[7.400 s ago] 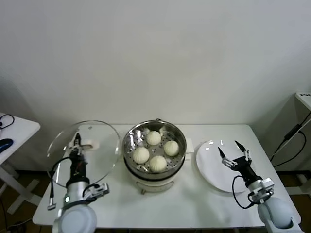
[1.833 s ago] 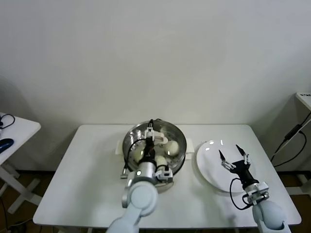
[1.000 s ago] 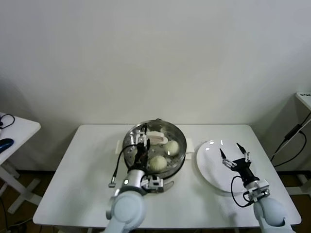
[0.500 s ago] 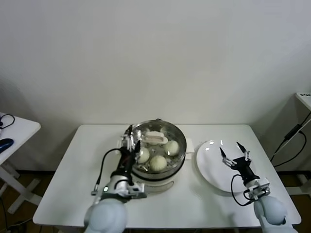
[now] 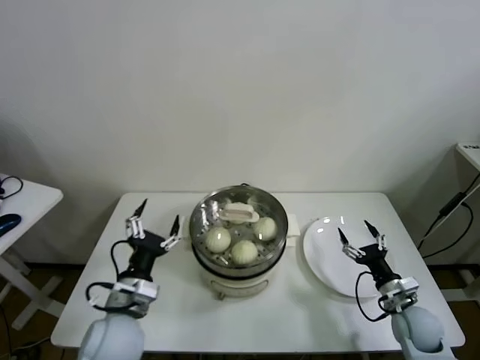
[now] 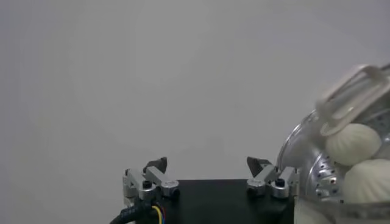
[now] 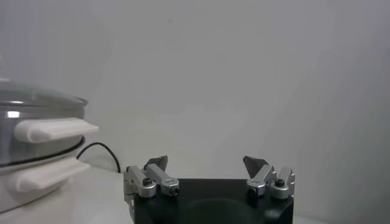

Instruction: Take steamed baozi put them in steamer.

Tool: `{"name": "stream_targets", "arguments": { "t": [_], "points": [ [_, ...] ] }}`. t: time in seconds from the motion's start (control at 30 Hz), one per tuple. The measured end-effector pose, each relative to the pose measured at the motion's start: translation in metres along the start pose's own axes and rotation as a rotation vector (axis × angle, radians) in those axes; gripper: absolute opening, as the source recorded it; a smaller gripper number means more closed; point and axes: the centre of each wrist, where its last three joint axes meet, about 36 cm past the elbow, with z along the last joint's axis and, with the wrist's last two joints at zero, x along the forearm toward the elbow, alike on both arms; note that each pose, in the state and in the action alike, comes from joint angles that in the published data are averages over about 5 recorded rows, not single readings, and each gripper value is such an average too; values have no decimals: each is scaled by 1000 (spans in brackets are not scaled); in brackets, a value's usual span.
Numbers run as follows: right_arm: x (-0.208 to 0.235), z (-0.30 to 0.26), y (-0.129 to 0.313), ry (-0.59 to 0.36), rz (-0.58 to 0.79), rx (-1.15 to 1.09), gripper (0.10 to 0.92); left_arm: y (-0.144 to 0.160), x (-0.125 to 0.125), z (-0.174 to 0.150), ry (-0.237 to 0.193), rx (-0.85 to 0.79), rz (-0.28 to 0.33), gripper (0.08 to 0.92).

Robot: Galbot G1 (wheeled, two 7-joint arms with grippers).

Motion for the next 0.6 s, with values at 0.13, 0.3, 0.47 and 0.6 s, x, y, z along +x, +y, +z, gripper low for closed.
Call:
{"name": "stream_targets", "arguments": {
  "t": [0.13, 0.3, 0.47, 0.6],
  "points": [
    [4, 1, 3, -5, 0, -21, 823, 4, 7, 23, 25, 171, -14, 823],
    [8, 0, 5, -10, 10, -36, 823, 4, 16, 50, 47, 329, -33, 823],
    [14, 0, 6, -9, 21, -40, 823, -1, 28, 75, 65, 438, -45, 823],
    [18, 0, 10, -5, 34, -39, 823, -6, 37, 91, 70, 500, -48, 823]
  ]
}}
